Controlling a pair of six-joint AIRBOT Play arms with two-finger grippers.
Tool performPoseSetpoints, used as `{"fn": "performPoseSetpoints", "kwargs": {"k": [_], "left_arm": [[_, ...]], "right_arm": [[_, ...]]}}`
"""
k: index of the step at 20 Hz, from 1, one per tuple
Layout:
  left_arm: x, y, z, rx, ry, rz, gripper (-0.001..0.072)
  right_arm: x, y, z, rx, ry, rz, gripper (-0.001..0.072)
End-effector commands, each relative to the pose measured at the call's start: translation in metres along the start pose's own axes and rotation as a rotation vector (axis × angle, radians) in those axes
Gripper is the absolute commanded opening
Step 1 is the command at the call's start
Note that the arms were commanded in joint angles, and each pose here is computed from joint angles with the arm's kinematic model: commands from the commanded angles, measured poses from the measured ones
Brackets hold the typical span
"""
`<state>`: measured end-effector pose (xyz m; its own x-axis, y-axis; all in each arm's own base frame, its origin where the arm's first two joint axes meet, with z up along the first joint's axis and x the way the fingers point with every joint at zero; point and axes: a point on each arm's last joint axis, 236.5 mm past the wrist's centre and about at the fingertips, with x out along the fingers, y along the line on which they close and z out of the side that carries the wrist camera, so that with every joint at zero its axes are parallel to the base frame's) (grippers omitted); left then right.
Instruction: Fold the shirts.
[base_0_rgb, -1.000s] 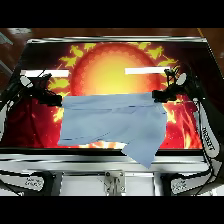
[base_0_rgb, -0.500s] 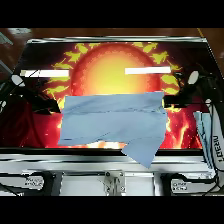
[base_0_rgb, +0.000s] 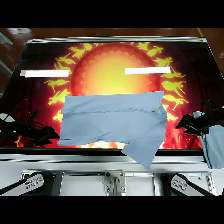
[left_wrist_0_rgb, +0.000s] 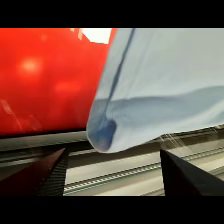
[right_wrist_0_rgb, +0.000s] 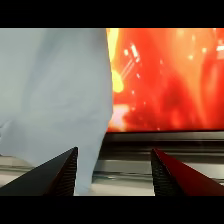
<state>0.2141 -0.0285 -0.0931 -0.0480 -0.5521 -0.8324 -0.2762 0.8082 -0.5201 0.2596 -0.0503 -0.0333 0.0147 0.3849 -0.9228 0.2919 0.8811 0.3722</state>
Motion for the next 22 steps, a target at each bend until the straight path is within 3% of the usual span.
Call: {"fn": "performPoseSetpoints", "kwargs": {"k": [1,10,12,14,15,22], "left_arm": [[0.019,0.0,-0.015,-0.018,-0.012,-0.047,0.0672],[0.044,-0.026,-0.001,-0.029,-0.039,-0.145,0.0638],[0.061,-0.033,-0.003,-0.041,-0.022,-0.158,0.0422],[0.068,-0.039,-0.008,-0.009,0.0,-0.161,0.0095],[0.067,-0.04,-0.009,0.0,0.004,-0.165,0.0042],[0.042,-0.046,-0.01,0.02,-0.029,-0.217,0.0042]], "right_arm": [[0.003,0.008,-0.003,0.025,-0.047,0.063,0.0564],[0.001,0.025,-0.002,0.042,-0.048,0.134,0.0564],[0.001,0.025,-0.004,0.053,-0.04,0.136,0.0565],[0.001,0.026,-0.006,0.059,-0.032,0.137,0.0564],[0.003,0.025,-0.009,0.061,-0.019,0.137,0.0564],[0.086,0.032,-0.064,-0.012,0.126,0.107,0.0564]]}}
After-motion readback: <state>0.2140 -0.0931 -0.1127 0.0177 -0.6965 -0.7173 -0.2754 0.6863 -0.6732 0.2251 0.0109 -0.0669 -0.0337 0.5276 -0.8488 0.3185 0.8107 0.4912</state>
